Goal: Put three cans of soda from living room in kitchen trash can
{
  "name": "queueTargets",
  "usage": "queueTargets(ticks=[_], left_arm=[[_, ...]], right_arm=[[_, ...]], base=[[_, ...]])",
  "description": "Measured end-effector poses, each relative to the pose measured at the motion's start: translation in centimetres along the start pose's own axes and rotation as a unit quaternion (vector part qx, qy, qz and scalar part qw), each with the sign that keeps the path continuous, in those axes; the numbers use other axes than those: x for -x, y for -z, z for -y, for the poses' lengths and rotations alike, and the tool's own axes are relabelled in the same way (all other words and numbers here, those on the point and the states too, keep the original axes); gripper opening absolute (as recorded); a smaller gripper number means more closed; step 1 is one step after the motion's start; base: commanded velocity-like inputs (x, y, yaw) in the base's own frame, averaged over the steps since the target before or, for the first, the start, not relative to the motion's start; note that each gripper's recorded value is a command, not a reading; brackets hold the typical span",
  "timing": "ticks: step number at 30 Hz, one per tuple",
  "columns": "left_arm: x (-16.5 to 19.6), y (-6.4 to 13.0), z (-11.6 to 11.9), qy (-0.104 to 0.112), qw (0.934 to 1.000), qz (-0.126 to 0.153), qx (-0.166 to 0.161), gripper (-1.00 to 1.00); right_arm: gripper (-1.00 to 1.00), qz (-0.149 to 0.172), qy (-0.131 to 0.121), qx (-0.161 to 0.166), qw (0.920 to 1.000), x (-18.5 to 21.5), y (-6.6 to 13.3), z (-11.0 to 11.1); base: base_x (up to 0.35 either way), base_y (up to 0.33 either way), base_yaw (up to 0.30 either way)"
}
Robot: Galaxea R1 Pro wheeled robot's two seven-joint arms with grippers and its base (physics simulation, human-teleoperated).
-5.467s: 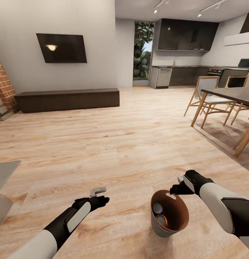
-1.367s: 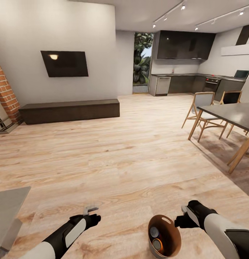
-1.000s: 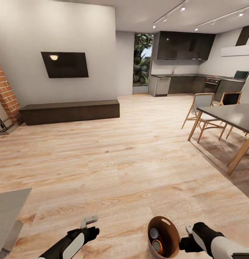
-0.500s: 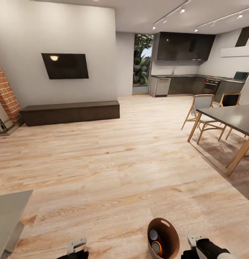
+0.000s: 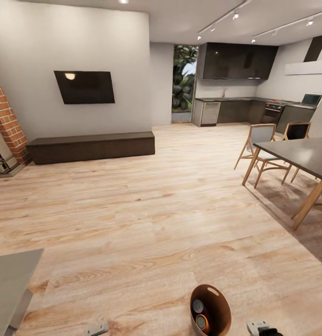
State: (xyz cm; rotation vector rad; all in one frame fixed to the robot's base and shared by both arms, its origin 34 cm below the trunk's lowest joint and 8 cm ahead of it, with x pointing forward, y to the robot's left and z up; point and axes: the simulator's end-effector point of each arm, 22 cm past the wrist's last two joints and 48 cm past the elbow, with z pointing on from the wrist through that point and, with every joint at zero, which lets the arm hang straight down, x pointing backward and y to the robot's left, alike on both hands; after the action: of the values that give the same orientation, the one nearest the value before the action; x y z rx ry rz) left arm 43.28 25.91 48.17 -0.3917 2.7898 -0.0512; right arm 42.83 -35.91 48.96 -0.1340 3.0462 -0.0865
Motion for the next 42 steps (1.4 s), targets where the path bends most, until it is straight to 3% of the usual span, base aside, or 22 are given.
queueTargets(ticks=[7, 15, 42], left_arm=[[-1.0, 1.2, -0.3, -0.005, 1.0, 0.002, 0.001, 1.0], [-1.9, 2.5, -0.3, -0.034, 0.9994, 0.001, -0.001, 1.0], [-2.2, 6.4, 0.7, -0.051, 0.9986, -0.006, -0.007, 1.0]], right_arm=[[1.0, -0.006, 0.002, -0.003, 1.0, -2.2, 0.7, 0.6], [1.0, -0.006, 0.005, -0.001, 1.0, -3.7, 1.6, 0.3], [1.0, -0.013, 0.006, 0.003, 0.9999, -4.7, 5.4, 0.0]], base=[[0.0, 0.0, 0.0], [0.0, 0.0, 0.0], [0.0, 0.0, 0.0]])
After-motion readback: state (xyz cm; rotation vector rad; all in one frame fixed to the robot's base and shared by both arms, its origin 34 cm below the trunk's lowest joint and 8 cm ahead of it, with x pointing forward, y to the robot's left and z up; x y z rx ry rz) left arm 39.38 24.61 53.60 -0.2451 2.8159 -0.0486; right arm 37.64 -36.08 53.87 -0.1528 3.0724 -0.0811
